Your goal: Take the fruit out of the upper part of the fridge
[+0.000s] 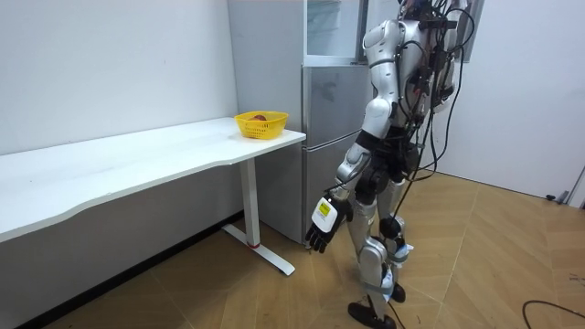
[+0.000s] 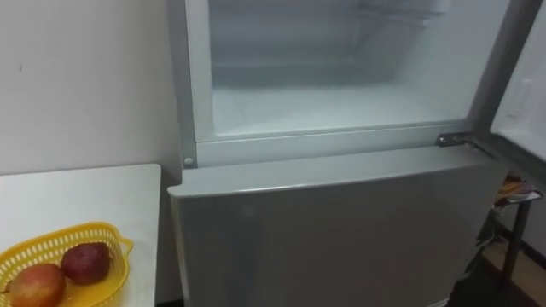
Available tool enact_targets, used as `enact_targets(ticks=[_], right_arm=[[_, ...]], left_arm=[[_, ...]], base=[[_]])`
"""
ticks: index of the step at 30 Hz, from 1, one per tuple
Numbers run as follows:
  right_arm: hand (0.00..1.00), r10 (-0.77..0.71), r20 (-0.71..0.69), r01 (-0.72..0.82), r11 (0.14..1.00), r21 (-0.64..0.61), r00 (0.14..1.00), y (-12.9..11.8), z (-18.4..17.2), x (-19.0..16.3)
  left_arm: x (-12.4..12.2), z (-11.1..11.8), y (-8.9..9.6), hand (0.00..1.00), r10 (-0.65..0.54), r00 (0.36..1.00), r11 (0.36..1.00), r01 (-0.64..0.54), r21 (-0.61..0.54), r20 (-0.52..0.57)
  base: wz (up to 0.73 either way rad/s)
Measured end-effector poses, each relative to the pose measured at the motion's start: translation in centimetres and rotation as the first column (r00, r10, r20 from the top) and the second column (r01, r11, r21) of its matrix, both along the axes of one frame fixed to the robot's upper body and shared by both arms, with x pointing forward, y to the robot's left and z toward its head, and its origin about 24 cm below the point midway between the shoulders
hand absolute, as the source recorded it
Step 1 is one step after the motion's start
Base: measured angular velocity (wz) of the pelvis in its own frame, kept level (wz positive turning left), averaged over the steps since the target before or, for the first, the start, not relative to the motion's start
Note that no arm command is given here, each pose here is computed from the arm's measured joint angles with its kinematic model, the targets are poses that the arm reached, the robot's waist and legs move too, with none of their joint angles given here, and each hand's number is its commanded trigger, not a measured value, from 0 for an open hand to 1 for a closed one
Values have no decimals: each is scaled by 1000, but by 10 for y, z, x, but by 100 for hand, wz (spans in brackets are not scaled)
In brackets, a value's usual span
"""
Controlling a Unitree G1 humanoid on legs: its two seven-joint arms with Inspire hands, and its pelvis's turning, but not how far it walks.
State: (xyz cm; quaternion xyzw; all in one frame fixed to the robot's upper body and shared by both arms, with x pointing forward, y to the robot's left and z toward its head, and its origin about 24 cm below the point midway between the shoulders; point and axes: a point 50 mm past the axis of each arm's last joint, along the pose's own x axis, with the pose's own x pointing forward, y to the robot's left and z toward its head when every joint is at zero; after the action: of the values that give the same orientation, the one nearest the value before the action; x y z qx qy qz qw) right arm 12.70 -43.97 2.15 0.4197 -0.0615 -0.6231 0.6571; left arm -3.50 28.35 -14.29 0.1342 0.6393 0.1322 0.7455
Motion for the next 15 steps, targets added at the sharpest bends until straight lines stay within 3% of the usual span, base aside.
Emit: enact_targets(ticks=[8,15], right_arm=[[0,-66,55,64,997,44,996,-23,17,10],[0,-50,93,50,999,2,994,-32,39,17]], left_arm=[[-4,1,5,0,17,1000,1000,-17,-11,-11],[-2,3,7,0,33,999,999,-33,-7,5]], base=[[0],[0]])
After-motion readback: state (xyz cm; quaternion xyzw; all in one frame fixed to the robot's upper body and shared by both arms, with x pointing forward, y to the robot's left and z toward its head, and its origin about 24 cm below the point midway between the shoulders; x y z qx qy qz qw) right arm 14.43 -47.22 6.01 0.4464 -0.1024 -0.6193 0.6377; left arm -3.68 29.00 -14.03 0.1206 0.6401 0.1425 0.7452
